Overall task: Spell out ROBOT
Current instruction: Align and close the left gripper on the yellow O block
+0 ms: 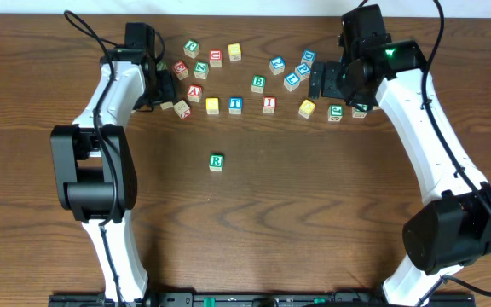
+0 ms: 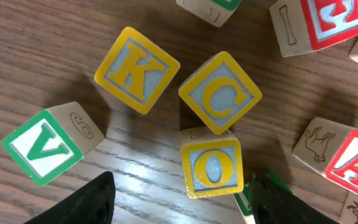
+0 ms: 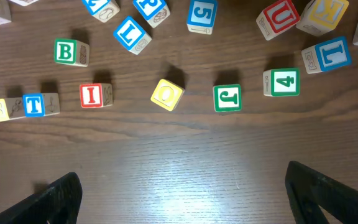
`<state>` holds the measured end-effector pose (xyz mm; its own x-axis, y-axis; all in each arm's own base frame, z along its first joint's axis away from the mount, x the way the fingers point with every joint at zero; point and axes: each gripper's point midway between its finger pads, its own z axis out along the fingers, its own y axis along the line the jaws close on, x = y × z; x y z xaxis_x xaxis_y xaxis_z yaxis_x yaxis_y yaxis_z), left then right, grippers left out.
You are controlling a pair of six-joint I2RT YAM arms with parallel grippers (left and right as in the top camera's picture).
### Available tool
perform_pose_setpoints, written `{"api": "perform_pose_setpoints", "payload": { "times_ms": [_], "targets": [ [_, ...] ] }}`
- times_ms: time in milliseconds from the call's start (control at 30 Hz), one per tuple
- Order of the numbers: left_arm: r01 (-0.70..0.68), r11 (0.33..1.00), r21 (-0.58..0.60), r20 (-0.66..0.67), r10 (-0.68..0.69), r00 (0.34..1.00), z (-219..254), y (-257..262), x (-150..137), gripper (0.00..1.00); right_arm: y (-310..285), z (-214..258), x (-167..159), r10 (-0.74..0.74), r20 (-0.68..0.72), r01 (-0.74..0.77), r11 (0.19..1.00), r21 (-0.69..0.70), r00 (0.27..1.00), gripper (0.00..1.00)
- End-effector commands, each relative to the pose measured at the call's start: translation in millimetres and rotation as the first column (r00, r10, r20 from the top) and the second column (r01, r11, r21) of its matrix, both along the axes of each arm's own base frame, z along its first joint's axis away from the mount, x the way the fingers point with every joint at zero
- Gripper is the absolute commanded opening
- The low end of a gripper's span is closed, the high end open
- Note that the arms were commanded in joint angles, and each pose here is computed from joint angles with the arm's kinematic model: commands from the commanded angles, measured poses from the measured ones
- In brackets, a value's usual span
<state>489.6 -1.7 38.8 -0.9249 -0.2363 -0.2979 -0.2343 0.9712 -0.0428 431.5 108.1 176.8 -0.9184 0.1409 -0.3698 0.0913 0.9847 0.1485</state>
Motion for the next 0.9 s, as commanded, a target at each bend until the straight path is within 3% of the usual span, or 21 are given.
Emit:
{"api": "perform_pose_setpoints", "payload": {
  "times_ms": [0, 567, 867],
  "targets": [
    [-0.015, 1.000, 0.002, 0.003, 0.015, 1.000, -2, 3, -1, 0.68, 3, -2, 1, -0.001, -0.003, 0.001, 1.000, -0.002, 1.000, 0.99],
    [-0.015, 1.000, 0.001, 0.014, 0.015, 1.000, -16, 2, -1, 0.67, 3, -2, 1, -0.001, -0.003, 0.001, 1.000, -0.002, 1.000, 0.99],
    [-0.015, 1.000, 0.001, 0.021, 0.015, 1.000, -15, 2, 1, 0.57, 3, -2, 1, -0.001, -0.003, 0.001, 1.000, -0.002, 1.000, 0.99]
  ]
}}
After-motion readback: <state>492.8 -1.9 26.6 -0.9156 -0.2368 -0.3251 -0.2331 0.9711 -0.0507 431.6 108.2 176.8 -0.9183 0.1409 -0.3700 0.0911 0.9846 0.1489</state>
